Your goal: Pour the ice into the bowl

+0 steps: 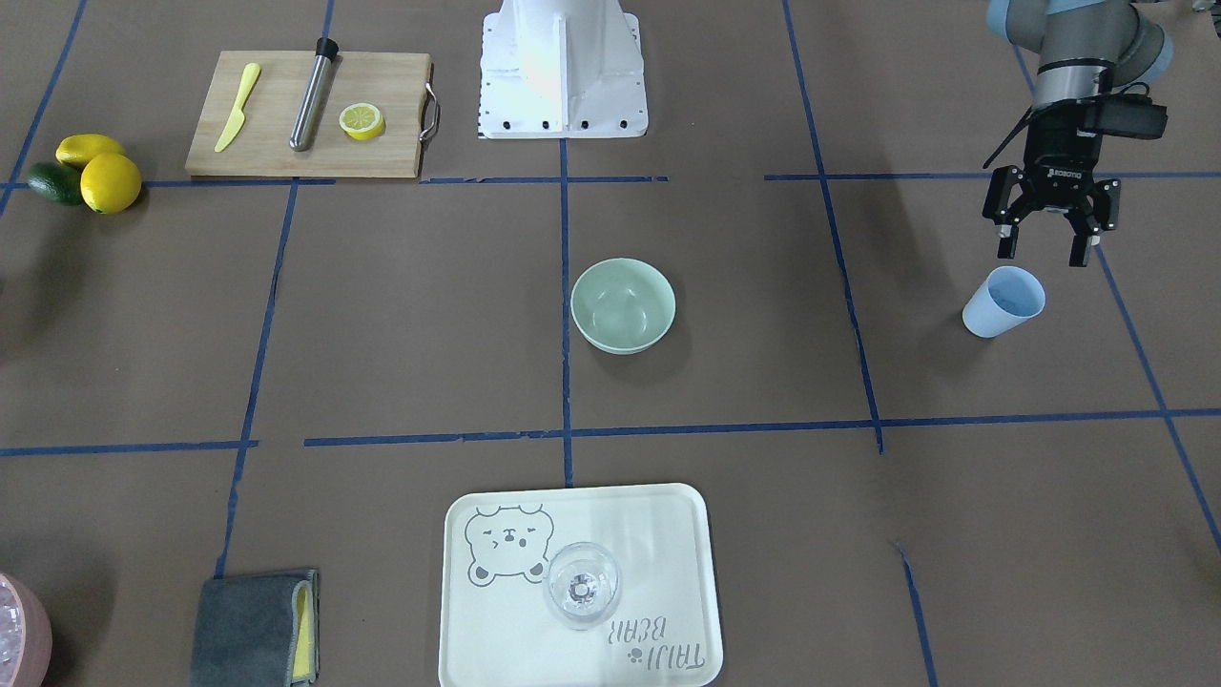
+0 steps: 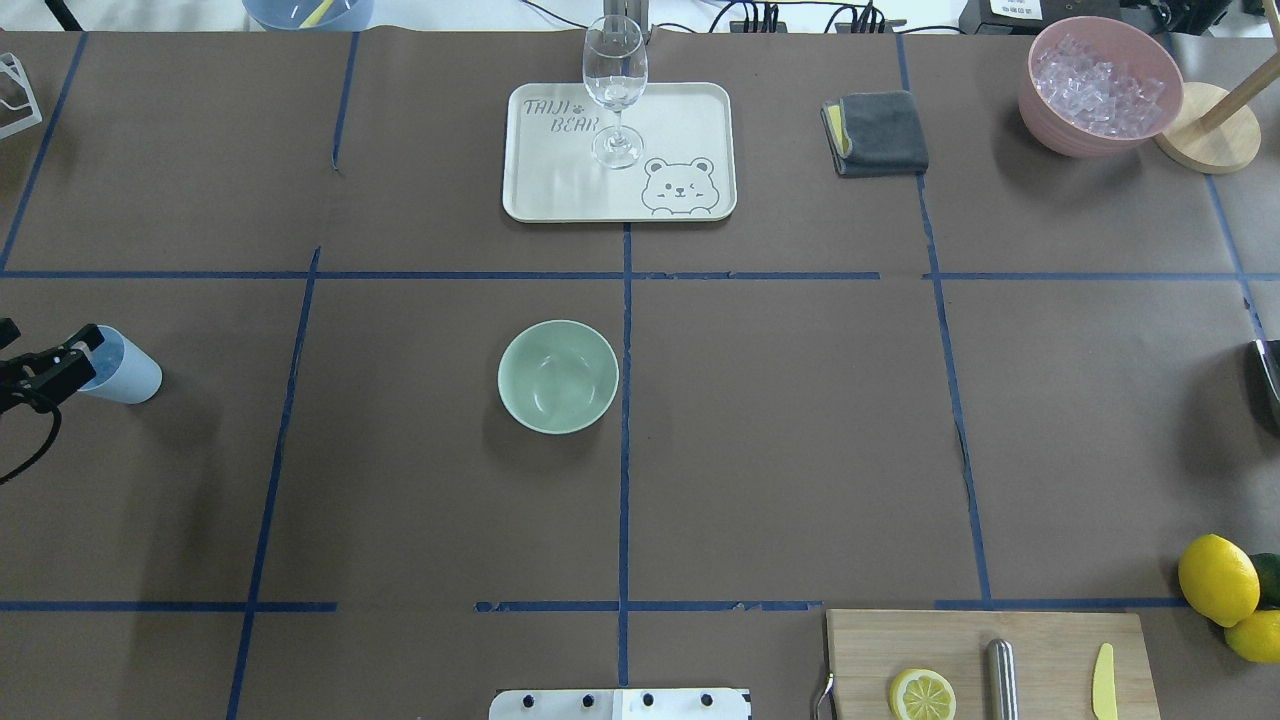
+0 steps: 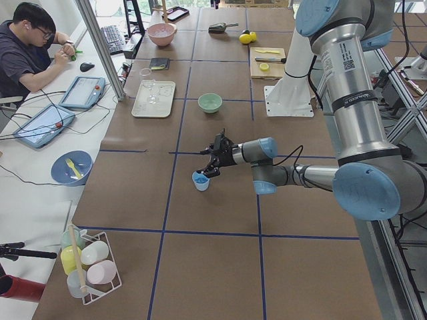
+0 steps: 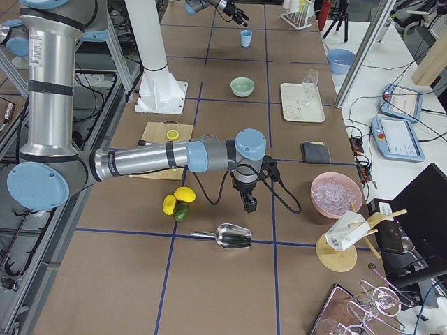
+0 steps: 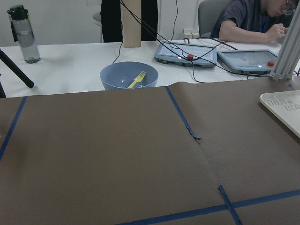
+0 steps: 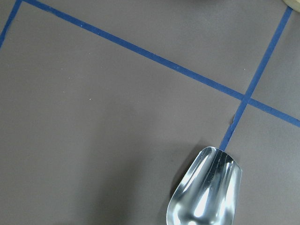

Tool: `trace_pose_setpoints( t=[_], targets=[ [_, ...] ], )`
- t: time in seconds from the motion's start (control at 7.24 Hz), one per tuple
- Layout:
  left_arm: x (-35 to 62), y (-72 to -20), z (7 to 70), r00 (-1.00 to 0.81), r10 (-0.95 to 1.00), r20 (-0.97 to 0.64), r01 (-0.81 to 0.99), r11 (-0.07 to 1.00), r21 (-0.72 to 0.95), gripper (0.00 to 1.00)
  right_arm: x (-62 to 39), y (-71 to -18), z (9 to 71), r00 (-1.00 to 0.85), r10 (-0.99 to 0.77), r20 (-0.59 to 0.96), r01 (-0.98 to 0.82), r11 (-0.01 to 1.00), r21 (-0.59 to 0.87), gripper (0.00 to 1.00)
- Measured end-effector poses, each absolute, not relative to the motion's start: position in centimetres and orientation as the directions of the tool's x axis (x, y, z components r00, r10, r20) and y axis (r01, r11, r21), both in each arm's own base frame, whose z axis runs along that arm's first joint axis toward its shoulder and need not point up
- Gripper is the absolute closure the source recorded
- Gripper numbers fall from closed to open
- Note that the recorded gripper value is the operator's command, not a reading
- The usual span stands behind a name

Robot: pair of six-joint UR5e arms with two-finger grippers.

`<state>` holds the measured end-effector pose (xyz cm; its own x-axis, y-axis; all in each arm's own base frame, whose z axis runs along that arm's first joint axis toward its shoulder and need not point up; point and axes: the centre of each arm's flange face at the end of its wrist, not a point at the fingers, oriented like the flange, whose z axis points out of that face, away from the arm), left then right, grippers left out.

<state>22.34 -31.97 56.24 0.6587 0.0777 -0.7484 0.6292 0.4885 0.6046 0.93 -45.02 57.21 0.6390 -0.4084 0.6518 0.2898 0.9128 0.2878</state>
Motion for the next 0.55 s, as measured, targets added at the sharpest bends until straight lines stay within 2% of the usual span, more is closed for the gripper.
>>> trace_pose_setpoints(
  t=[0.55],
  targets=[
    [25.3, -28.9, 60.2, 0.704, 0.046, -0.709, 0.628, 0.426, 0.651, 0.00, 1.4, -44.3, 57.5, 0.642, -0.400, 0.654, 0.284, 0.916, 0.282, 0.00]
  ],
)
